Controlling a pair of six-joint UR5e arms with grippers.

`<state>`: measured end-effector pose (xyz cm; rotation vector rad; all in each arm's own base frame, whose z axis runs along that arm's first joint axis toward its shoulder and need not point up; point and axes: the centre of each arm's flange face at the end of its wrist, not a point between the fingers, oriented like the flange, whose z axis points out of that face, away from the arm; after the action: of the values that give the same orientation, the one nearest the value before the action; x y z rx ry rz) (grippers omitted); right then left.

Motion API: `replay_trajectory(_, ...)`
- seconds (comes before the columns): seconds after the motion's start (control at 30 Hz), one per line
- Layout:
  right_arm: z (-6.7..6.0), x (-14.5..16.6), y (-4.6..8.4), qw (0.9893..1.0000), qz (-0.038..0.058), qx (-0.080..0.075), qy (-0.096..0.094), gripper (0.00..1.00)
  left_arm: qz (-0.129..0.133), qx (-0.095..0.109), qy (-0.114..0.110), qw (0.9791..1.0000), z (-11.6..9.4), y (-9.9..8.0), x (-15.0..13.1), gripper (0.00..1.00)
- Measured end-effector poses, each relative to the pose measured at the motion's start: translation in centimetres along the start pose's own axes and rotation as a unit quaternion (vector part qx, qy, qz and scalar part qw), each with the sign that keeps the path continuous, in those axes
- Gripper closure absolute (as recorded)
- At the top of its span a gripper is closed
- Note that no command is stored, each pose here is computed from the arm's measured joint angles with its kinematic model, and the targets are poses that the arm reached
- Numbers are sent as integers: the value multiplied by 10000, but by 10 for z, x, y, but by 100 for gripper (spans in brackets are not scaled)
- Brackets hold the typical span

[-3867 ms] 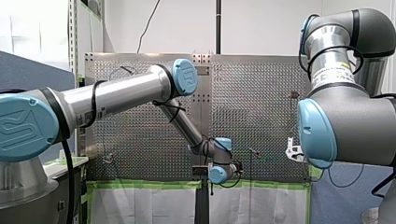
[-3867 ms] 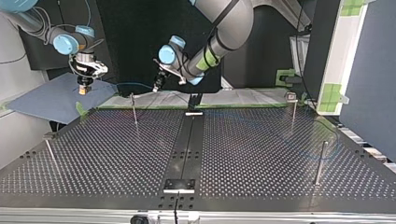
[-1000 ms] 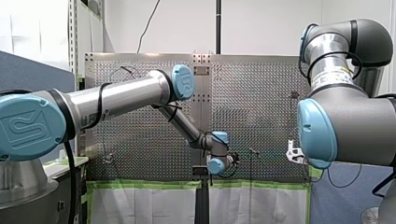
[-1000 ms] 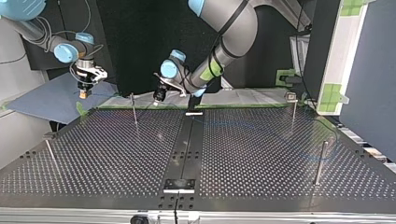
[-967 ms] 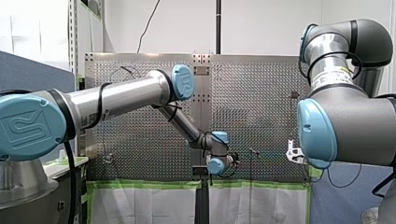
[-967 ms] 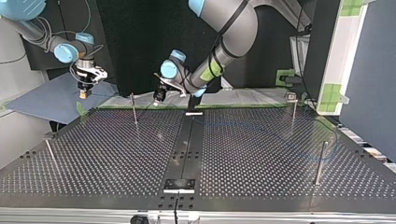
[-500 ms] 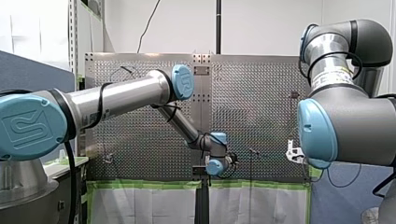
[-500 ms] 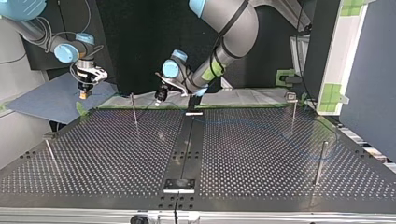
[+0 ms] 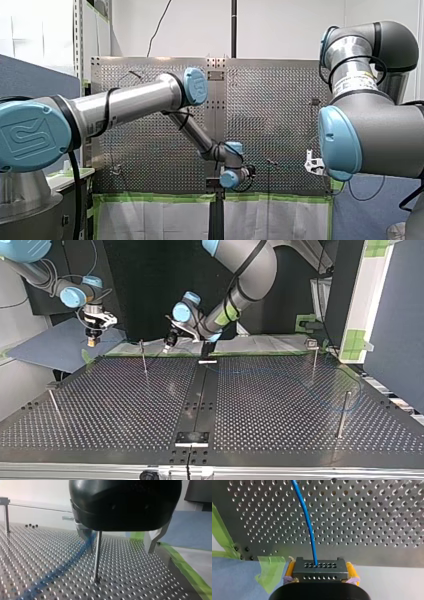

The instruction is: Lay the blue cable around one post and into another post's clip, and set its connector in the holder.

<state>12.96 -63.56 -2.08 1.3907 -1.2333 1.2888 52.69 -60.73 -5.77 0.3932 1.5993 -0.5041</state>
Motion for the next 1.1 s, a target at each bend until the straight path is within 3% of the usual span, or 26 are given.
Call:
replay_trajectory(0.37, 0, -1, -11, 9999, -64, 140, 11, 100, 271, 200, 94, 9994, -20, -20, -31, 0)
replay_trajectory(0.57, 0, -1, -12, 9999, -55, 146, 6, 100, 406, 285, 399, 9980, -38, -29, -25, 0)
replay_trajectory(0.83, -1, -2, -13, 9999, -41, 158, -12, 100, 602, 434, 868, 9935, -60, -39, -8, 0)
replay_trajectory(1.1, -1, -3, -14, 9999, -18, 161, -11, 100, 614, 586, 801, 9932, -64, -57, -29, 0)
